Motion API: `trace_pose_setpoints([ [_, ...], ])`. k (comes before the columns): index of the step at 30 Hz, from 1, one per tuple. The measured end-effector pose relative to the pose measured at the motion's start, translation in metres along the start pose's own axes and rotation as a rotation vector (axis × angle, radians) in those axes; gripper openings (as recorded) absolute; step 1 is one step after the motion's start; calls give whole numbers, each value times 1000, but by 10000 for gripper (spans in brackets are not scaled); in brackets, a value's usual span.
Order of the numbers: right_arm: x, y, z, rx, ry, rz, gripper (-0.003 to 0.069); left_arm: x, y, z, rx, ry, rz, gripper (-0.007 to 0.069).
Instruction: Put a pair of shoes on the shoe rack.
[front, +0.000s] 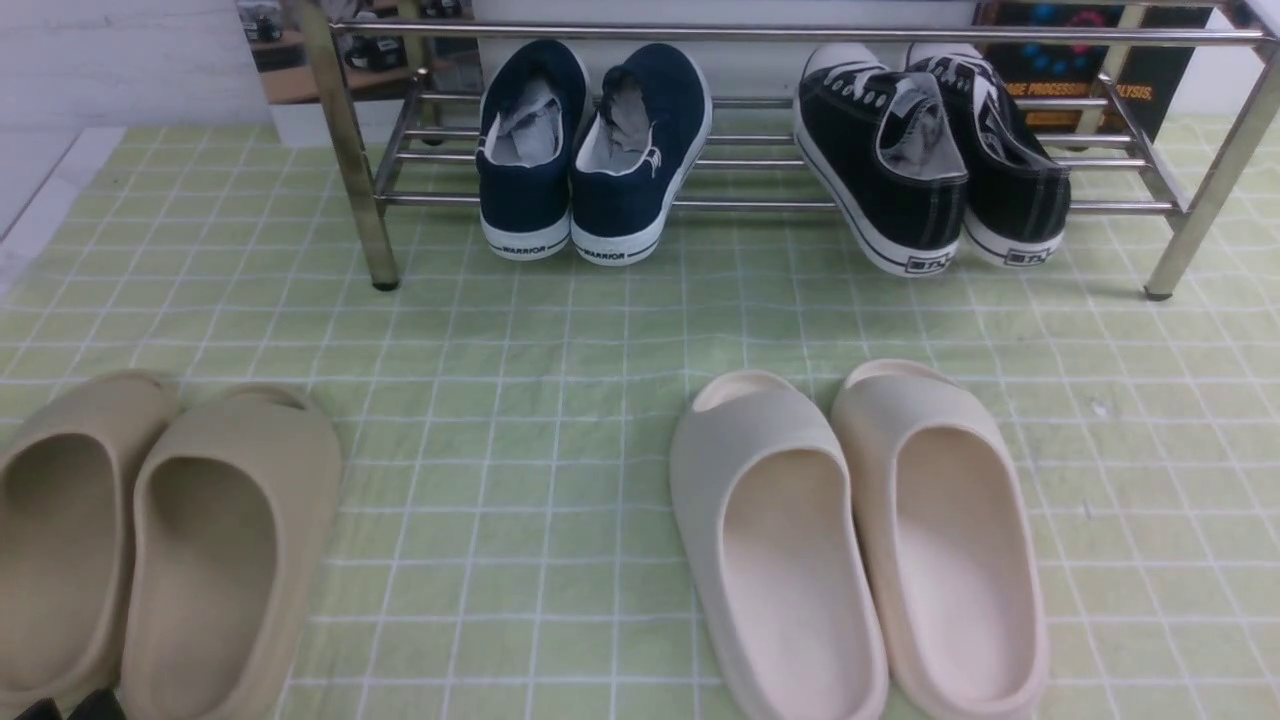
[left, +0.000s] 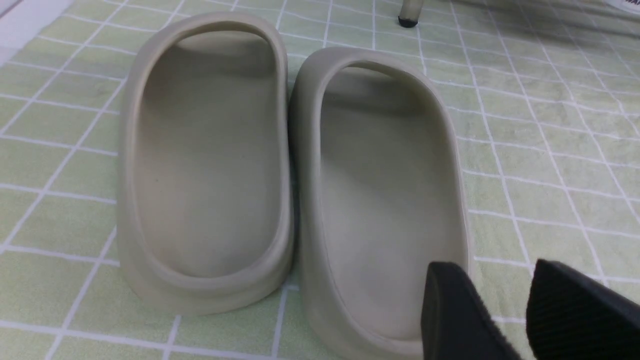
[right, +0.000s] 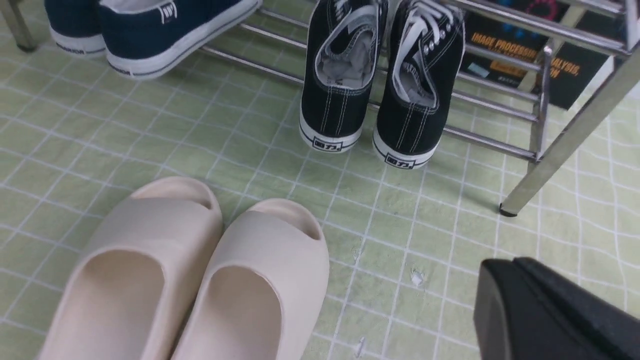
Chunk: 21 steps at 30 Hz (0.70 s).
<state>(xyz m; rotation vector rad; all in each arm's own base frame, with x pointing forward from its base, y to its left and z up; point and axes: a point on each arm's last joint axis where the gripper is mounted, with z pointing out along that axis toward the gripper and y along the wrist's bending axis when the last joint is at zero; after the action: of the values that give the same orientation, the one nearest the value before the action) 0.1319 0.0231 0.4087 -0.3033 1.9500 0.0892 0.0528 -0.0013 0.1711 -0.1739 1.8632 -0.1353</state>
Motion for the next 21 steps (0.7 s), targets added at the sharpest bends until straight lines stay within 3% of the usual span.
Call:
trace_pose_setpoints([
  [11,36,15,-69,6,-152,-16,13,0,0,0,0,0,0,238],
  [21,42,20,-81,-31,-165,5,12,0,0,0,0,0,0,238],
])
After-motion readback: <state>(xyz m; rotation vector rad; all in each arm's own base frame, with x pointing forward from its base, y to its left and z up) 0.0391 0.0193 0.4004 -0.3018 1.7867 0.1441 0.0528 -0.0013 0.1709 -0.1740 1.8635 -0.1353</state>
